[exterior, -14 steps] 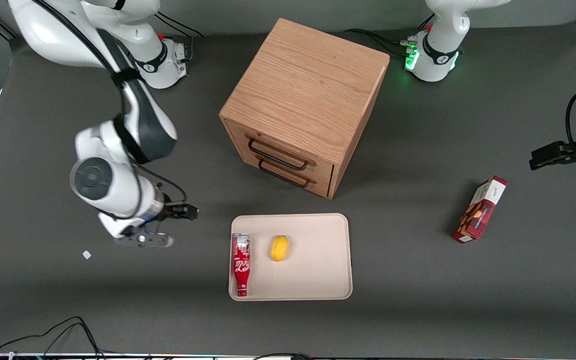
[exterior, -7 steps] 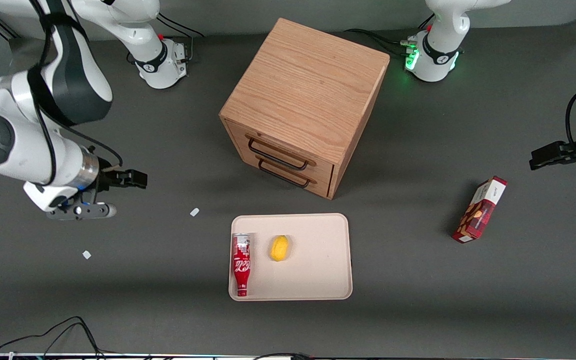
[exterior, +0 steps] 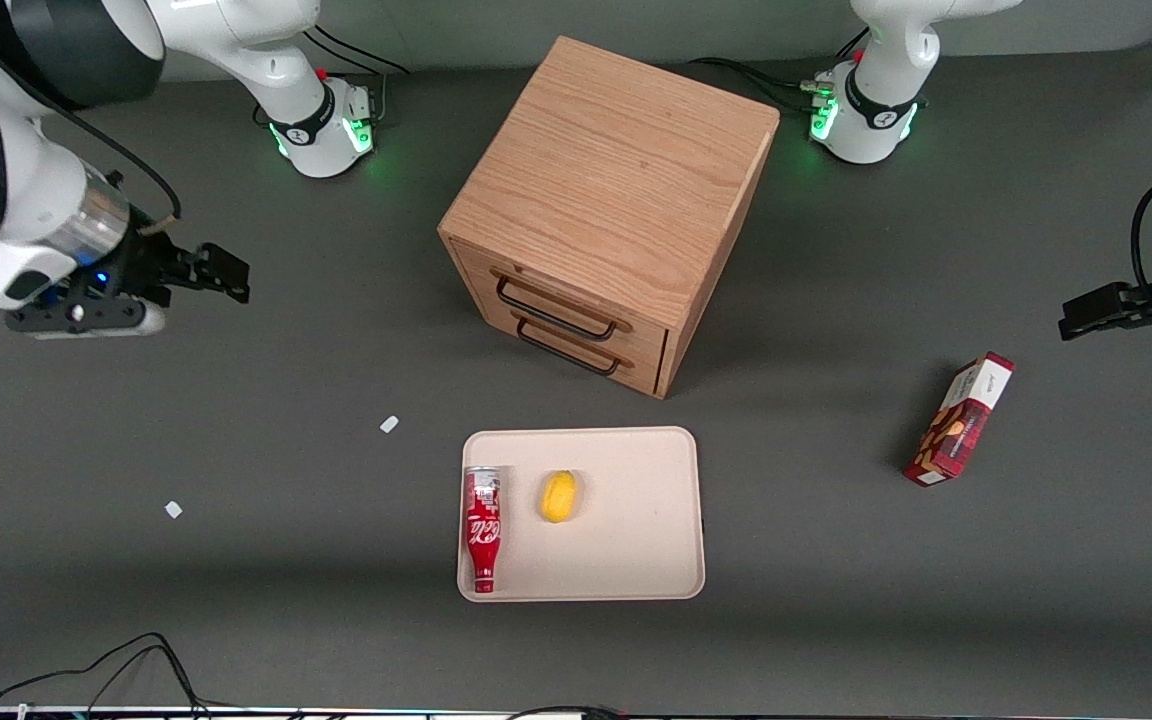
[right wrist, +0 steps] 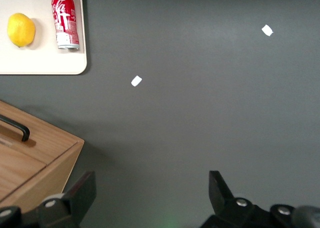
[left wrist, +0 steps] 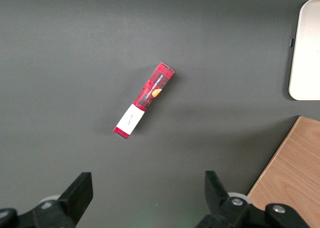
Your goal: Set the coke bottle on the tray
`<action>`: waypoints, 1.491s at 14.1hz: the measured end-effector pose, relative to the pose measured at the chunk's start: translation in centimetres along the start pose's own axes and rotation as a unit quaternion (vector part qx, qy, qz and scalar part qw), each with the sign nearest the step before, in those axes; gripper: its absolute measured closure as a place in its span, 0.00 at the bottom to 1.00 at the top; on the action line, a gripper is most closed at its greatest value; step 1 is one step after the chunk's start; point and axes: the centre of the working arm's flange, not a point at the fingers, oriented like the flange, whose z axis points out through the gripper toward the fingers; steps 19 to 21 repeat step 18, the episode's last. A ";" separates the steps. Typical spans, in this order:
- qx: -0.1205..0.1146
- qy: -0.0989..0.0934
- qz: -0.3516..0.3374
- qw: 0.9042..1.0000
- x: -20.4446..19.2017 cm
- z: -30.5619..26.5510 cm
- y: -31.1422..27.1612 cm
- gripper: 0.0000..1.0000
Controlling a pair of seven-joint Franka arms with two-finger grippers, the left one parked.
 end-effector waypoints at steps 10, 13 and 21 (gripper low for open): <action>0.000 -0.019 0.006 1.000 -0.5 0.4 1.7 0.00; 0.001 -0.024 0.011 1.000 -0.7 0.3 2.3 0.00; 0.000 -0.033 0.010 0.999 -1.2 -0.1 2.5 0.00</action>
